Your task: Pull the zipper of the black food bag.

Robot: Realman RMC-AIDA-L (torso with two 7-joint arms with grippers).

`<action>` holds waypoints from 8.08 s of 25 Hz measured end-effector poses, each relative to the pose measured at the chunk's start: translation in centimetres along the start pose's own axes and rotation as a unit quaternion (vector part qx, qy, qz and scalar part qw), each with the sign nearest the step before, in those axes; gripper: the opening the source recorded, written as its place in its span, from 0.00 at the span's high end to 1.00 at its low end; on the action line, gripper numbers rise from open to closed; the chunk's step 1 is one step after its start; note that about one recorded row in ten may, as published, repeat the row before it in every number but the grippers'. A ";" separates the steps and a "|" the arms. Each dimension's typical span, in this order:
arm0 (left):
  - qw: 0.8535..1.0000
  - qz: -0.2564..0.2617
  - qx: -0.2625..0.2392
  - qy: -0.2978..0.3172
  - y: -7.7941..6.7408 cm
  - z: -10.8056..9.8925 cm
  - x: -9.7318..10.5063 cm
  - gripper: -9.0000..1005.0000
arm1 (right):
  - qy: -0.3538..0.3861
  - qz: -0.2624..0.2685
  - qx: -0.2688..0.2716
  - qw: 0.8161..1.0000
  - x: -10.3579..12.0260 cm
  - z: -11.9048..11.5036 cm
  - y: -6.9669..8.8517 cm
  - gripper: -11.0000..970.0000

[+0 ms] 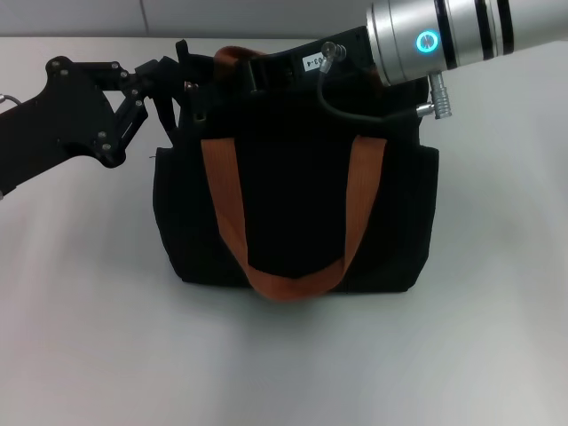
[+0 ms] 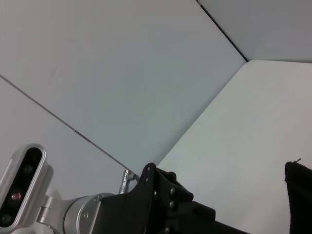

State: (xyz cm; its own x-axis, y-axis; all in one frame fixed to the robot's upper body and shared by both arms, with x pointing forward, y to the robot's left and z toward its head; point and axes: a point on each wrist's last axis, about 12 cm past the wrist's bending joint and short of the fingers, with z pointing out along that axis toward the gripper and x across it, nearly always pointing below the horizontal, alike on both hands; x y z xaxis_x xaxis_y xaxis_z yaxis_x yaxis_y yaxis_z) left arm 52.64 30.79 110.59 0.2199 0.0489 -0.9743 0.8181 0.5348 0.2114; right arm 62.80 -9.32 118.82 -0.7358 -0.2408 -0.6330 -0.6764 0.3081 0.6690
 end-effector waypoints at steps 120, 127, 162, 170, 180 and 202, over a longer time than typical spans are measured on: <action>0.996 -0.064 -0.045 0.033 -0.4 -2.8 1.3 0.93 | -0.253 -0.342 -0.041 0.904 18.4 -15.2 -1.5 0.33; 0.995 -0.079 -0.029 0.055 -0.7 -3.0 1.6 0.93 | -0.184 -0.372 -0.031 0.909 22.8 -12.5 -2.4 0.25; 0.969 -0.150 0.194 0.021 -3.8 -2.7 -1.1 0.18 | -0.144 -0.348 -0.026 0.926 23.0 -9.2 -3.7 0.25; 0.949 -0.181 0.246 0.074 -7.0 -2.6 1.6 0.18 | -0.122 -0.343 -0.023 0.931 23.6 -8.7 -3.9 0.25; 0.952 -0.169 0.229 0.111 -7.5 -2.8 3.0 0.18 | -0.116 -0.333 -0.027 0.935 24.2 -8.1 -3.9 0.25; 0.953 -0.171 0.224 0.112 -8.0 -2.4 3.3 0.18 | -0.117 -0.333 -0.023 0.935 24.3 -7.9 -4.0 0.25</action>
State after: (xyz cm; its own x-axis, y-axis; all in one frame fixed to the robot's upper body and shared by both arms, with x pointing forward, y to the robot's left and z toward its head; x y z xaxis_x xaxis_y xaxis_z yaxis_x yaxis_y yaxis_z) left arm 45.60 28.68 105.48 -0.1777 0.1424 -0.9737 0.9775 0.1399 -0.1579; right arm 47.32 -23.65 103.82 -0.1270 -0.1563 -0.9795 -0.9867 0.1207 0.1086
